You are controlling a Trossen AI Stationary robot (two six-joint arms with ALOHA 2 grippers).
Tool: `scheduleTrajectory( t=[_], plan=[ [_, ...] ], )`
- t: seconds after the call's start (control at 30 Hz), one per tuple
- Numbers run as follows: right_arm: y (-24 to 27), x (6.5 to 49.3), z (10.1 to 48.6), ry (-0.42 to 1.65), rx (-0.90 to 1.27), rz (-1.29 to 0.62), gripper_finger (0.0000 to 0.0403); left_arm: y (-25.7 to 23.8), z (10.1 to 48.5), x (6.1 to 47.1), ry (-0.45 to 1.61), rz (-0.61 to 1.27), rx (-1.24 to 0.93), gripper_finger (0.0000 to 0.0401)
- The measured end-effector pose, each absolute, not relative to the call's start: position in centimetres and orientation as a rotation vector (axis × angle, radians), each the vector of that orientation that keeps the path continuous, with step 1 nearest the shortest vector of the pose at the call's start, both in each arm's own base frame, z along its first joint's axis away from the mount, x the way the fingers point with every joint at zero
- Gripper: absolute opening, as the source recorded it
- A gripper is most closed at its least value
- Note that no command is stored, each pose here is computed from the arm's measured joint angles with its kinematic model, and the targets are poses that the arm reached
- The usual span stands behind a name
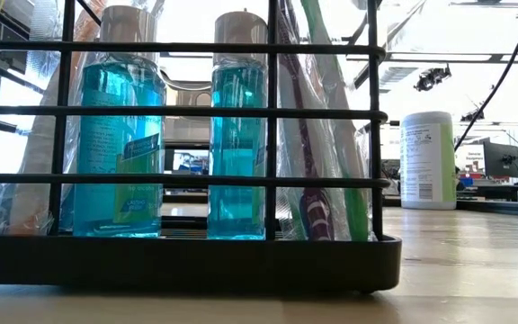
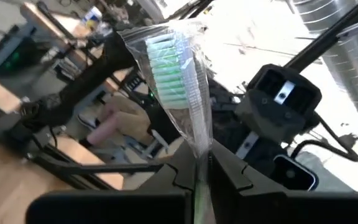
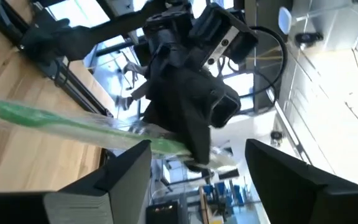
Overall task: Pick & Place toothbrushing station
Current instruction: Put the green toothbrush into the black wire organizer
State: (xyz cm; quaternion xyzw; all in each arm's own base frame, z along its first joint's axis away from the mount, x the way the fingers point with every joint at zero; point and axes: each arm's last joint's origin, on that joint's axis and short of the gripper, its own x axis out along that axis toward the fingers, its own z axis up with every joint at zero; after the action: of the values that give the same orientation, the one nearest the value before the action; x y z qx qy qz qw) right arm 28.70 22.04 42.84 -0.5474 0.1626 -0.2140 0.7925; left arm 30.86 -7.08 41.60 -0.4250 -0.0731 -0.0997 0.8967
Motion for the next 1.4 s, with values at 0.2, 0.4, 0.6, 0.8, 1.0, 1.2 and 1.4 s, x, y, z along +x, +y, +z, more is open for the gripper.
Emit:
scheduleTrajectory(
  t=[0.2,0.4,0.6,0.8,1.0,1.2,1.4],
  plan=[
    [22.7,26.9,43.3,0.349,-1.141,-0.474,0.0251,-8.9,41.8,30.0,-0.166,-0.184,-0.808,0.0014],
    [22.3,23.3,44.4,0.342,-1.041,-0.519,0.025,-12.5,42.1,28.5,-0.199,-0.134,-0.674,0.0014],
    [20.9,20.3,45.6,0.303,-0.867,-0.624,0.025,-17.8,41.3,25.6,-0.163,0.001,-0.534,0.0014],
    [19.9,18.3,46.4,0.237,-0.718,-0.607,0.025,-23.7,39.0,23.0,-0.118,0.134,-0.393,0.0014],
    [19.5,18.0,46.5,0.216,-0.657,-0.608,0.025,-28.6,35.7,21.0,-0.089,0.296,-0.361,0.0014],
    [19.5,17.9,46.2,0.218,-0.665,-0.606,0.025,-30.7,32.8,20.7,-0.073,0.439,-0.302,0.0014],
    [19.4,17.9,46.0,0.219,-0.665,-0.603,0.025,-30.9,31.5,21.3,-0.043,0.528,-0.16,0.0014]
  ],
)
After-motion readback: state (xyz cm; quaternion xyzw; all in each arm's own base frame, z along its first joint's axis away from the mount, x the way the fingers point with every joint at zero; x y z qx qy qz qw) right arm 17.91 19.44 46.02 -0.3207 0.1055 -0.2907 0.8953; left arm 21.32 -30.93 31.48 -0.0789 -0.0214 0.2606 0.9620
